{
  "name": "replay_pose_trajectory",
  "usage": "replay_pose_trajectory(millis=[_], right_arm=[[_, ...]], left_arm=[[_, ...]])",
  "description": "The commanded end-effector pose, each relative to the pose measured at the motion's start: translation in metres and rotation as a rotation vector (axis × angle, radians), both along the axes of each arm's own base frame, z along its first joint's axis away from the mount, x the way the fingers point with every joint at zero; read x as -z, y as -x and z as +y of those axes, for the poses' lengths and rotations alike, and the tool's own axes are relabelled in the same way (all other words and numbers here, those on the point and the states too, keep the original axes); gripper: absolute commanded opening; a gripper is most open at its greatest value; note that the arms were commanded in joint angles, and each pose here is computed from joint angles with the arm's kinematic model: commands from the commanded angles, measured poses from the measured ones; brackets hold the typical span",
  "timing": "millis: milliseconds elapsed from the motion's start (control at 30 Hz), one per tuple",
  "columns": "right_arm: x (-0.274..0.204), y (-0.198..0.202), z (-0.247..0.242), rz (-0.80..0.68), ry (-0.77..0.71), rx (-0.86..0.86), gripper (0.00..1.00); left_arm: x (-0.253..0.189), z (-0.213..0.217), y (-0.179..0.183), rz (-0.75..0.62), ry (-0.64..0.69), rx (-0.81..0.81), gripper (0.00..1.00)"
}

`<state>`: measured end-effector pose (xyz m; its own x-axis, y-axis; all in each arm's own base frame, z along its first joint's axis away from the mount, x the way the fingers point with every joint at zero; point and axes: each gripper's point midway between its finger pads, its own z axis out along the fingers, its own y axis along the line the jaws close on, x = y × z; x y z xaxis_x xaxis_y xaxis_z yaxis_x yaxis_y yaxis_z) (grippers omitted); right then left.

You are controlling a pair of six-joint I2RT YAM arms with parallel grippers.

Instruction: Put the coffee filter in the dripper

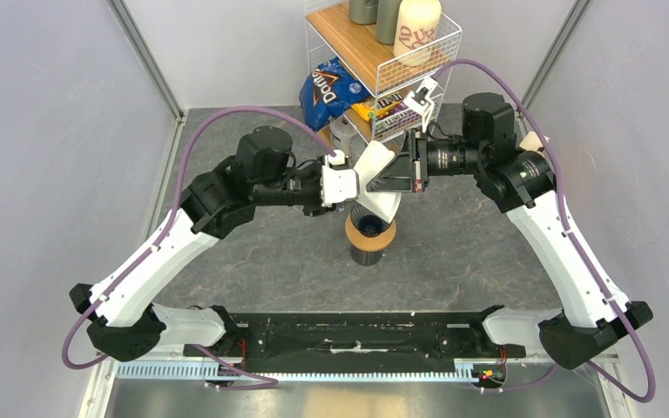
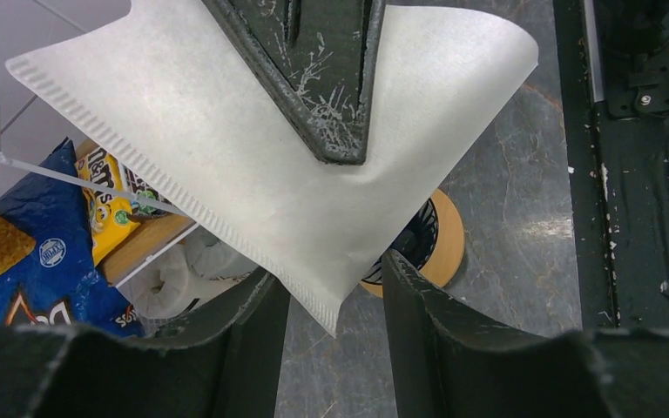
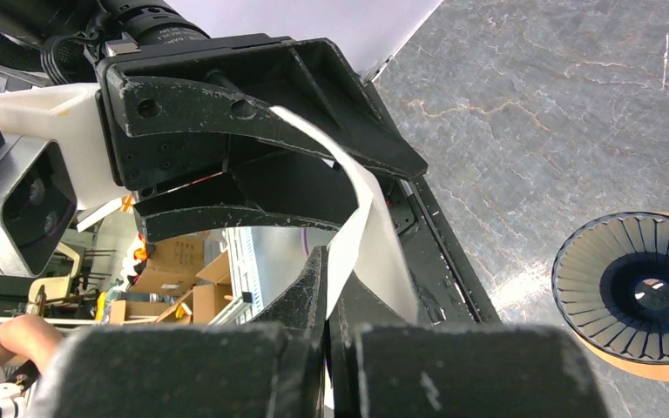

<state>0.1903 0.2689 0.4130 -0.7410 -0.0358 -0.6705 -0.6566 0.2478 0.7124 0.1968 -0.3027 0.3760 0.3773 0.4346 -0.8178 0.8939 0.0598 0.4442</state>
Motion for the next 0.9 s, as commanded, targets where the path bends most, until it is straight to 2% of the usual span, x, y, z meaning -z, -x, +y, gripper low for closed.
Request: replay_pose_trajectory(millis=[0,100,200,267,367,500,567,600,633,700,733,767,800,867], right_arm=[[-0.014,0.006,0.002,-0.058,-0.042,-0.041,0.0],[-0.017,0.008,0.002,-0.073,-0.052,-0.052,0.0],[-0.018,0.01,0.002,-0.08,-0.057,-0.061,0.0],[-0.018,0.011,0.001,-0.093,-0.055,-0.065,0.0],[-0.018,0.013,-0.001,-0.142,-0.054,-0.07,0.0],[-0.023,0.011,-0.006,-0.229,-0.047,-0.039,0.0],[-0.027,0.008,-0.007,-0.267,-0.043,-0.015,0.0],[-0.029,0.007,-0.008,-0.282,-0.044,-0.01,0.0],[-0.031,0.005,-0.008,-0.293,-0.046,0.002,0.0],[-0.029,-0.005,-0.011,-0.285,-0.03,0.073,0.0],[-0.028,-0.011,-0.015,-0.288,-0.023,0.118,0.0],[-0.028,-0.018,-0.019,-0.292,-0.018,0.177,0.0],[-0.031,-0.04,-0.034,-0.293,-0.019,0.345,0.0],[-0.032,-0.046,-0.039,-0.33,-0.006,0.353,0.0]], left_arm=[[-0.003,-0.001,-0.003,-0.035,-0.001,-0.001,0.48],[-0.003,-0.001,-0.005,-0.029,0.004,-0.015,0.46],[-0.002,0.002,-0.004,-0.025,0.008,-0.024,0.59],[-0.005,0.003,-0.001,-0.02,0.029,-0.027,0.6],[-0.011,0.004,0.006,0.031,0.071,-0.023,0.52],[-0.015,0.008,0.015,0.177,0.133,-0.005,0.42],[-0.014,0.009,0.018,0.234,0.147,0.008,0.32],[-0.013,0.01,0.018,0.25,0.151,0.01,0.31],[-0.011,0.01,0.018,0.263,0.149,0.004,0.34],[-0.009,0.013,0.01,0.301,0.162,-0.058,0.53],[-0.01,0.018,0.003,0.334,0.19,-0.098,0.68],[-0.017,0.025,-0.008,0.365,0.25,-0.149,0.8],[-0.034,0.049,-0.04,0.441,0.429,-0.307,0.89],[-0.048,0.067,-0.055,0.435,0.533,-0.366,0.9]])
